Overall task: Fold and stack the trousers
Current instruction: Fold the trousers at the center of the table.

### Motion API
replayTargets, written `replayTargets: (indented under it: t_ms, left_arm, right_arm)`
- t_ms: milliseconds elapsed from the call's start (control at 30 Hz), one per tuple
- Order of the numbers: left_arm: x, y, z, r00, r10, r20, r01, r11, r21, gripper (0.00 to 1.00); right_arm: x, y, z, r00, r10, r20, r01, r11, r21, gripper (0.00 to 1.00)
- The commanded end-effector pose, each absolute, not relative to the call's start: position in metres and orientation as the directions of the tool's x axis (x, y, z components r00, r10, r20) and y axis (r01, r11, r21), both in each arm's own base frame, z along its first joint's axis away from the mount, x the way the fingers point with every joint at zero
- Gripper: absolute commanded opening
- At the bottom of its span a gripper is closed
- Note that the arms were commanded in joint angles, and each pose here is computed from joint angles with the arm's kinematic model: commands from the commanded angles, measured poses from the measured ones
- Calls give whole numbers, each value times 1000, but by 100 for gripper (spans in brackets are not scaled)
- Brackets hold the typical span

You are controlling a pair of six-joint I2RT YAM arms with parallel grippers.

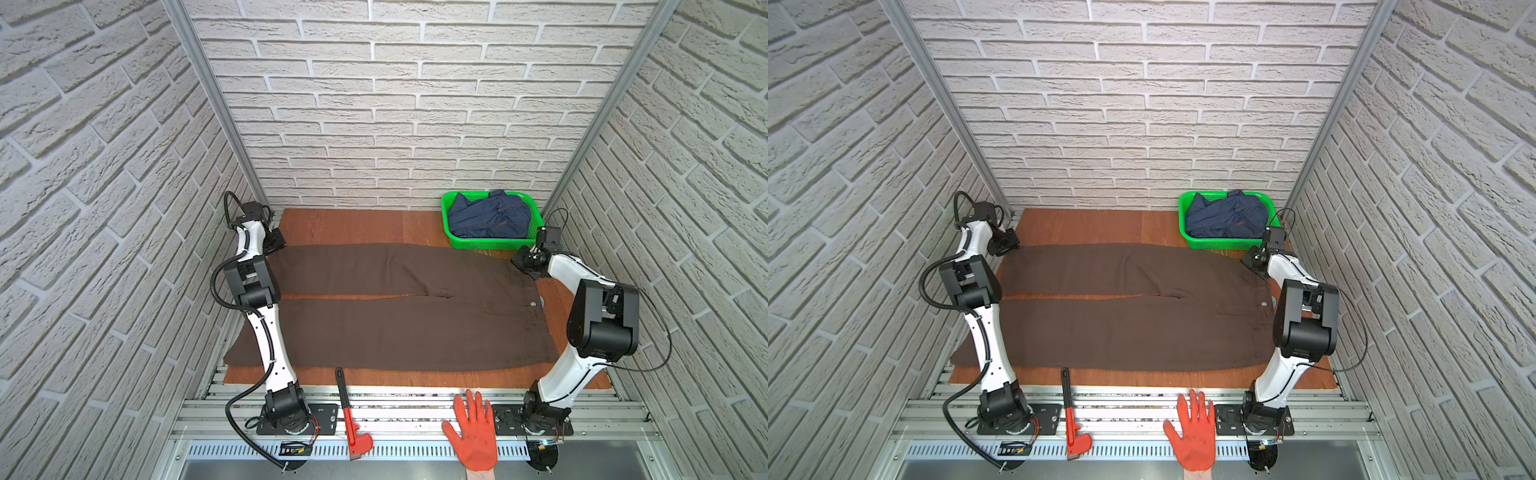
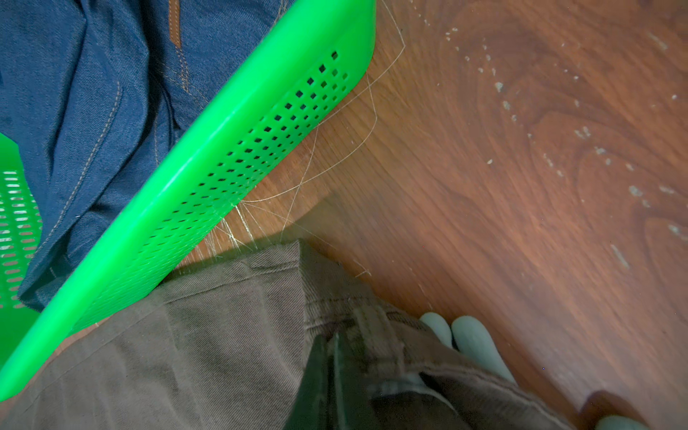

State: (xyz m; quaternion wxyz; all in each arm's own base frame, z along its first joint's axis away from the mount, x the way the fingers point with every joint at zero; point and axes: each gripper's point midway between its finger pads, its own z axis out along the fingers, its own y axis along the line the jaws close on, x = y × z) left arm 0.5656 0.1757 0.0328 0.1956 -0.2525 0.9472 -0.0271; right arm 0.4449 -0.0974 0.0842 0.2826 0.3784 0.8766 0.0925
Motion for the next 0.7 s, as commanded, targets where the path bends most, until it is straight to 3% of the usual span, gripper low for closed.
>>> replayTargets:
  t_ms: [0,300,667]
  left_arm:
    - [554,169,9,-826,-487,-285,-471,873,-126,32]
    - [559,174,31,-813,-479,-331,-464,876,-130,0]
    - [557,192,147,-631,-499,-594,-501,847,-180,0]
  right_arm:
    - [442,-93,102,-553,701,-451,589,711,383,6]
    - [439,-92,112,-547,698,-462,584,714,386,6]
    - [432,-90,159,-501,691,-521,548,719,428,6]
